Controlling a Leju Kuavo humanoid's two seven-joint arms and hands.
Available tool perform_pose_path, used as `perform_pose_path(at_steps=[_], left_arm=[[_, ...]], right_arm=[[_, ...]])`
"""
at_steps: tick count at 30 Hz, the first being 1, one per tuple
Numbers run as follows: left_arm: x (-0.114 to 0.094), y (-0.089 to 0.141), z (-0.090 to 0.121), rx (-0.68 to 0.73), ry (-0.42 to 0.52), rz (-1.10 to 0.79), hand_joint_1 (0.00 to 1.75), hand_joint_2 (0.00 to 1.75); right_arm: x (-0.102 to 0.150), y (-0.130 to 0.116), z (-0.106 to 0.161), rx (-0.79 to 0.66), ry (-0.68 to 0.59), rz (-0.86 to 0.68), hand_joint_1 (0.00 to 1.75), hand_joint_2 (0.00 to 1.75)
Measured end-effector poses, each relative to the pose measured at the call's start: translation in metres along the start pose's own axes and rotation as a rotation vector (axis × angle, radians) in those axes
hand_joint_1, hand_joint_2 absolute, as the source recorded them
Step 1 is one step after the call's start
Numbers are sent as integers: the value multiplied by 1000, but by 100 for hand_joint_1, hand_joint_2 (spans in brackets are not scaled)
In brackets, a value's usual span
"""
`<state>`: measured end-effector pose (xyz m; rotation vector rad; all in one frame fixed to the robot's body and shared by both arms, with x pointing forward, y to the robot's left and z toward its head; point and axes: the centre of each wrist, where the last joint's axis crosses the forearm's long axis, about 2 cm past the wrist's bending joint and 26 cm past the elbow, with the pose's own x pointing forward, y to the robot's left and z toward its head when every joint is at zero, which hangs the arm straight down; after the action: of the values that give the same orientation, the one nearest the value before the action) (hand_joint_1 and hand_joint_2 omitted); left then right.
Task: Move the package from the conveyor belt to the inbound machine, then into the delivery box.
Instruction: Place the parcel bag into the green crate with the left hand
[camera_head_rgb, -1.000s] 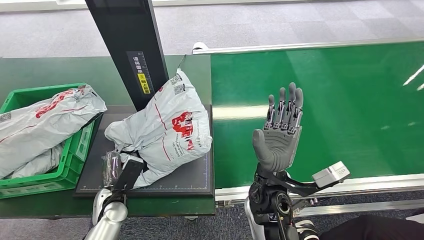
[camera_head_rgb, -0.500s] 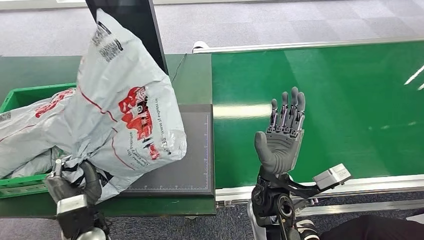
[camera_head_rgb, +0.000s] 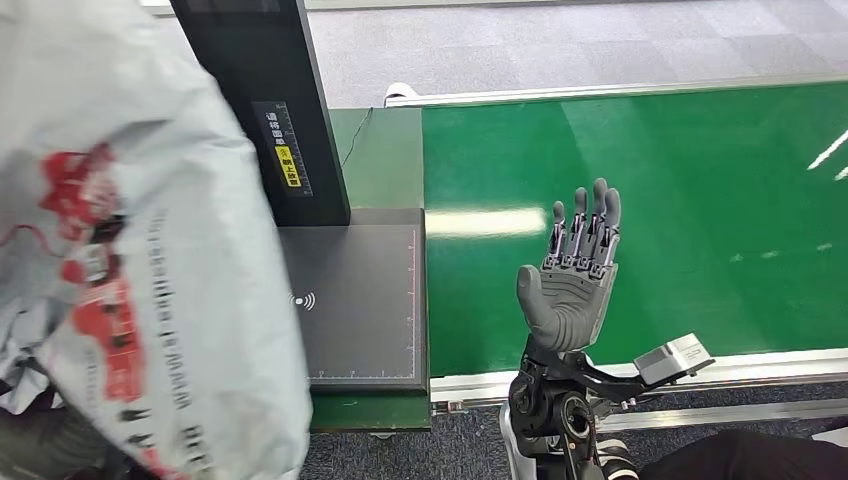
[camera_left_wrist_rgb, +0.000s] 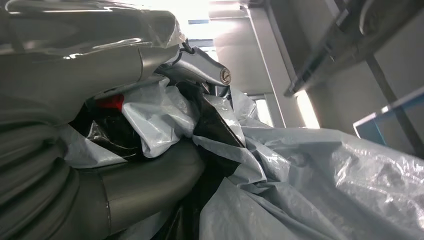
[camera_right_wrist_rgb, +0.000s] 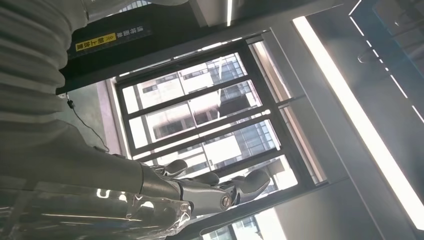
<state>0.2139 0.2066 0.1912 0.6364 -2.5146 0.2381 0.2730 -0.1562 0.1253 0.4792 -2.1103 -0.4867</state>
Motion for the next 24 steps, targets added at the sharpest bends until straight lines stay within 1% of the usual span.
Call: perform_pose_path(at_steps=[5,8,11,15,19,21,24], left_arm=[[-3,11,-8,32,-10,1,175,175],[-17,15,-14,35,19,17,174,175],[-43,20,-24,14,51,-2,174,175],[-90,32,-43,-32,120,-89,174,175],[-137,50,-70,-69,170,-261,173,175],[-160,61,-86,-81,193,-338,174,175],[-190,75,-111,-102,253,-454,174,175]], right_arm=[[0,-2,0,-5,-1,3,0,175],[0,-2,0,-3,-1,-2,0,175],[0,0,1,-1,1,-15,0,175],[-1,1,6,-1,13,-20,0,175],[-2,1,8,18,28,-23,0,175],[-3,1,9,24,35,-26,0,175],[-5,1,11,29,43,-32,0,175]])
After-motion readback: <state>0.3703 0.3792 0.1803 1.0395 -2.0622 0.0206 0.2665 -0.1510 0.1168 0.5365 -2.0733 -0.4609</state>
